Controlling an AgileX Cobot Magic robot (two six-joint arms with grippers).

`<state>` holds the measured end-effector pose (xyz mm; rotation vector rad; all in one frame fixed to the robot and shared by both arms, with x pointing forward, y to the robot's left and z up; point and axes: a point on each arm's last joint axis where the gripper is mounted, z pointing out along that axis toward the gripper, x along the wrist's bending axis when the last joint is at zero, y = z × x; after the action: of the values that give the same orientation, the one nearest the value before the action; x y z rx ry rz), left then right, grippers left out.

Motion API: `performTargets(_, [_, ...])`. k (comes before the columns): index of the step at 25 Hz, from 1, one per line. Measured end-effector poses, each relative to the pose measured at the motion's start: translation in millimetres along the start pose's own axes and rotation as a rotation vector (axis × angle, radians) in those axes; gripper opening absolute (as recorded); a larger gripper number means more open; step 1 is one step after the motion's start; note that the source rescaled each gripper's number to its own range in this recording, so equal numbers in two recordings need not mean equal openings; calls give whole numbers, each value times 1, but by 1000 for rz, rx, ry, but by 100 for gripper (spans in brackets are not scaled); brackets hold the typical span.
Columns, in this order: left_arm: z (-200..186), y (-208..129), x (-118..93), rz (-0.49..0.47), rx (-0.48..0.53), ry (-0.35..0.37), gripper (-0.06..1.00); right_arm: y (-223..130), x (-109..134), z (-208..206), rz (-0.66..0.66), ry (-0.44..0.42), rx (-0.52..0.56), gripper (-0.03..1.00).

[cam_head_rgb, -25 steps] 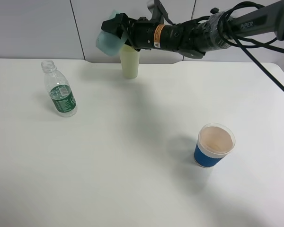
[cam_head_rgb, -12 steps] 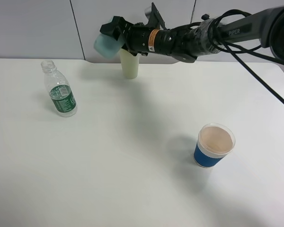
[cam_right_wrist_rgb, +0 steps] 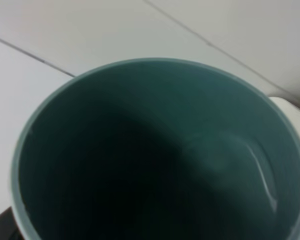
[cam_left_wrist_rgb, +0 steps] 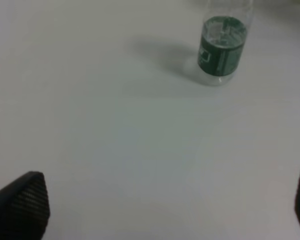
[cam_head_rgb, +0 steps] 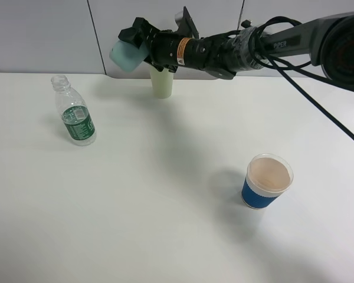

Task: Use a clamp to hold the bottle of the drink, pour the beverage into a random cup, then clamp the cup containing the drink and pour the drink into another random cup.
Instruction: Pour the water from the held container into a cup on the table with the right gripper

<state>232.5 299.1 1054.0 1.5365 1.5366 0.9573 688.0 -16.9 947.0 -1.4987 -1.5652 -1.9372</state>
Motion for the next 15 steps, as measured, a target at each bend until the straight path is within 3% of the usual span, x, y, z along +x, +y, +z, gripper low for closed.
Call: performTargets(15, [0,0,0,0,0,0,100,3,-2,0,108,-3,-39,0])
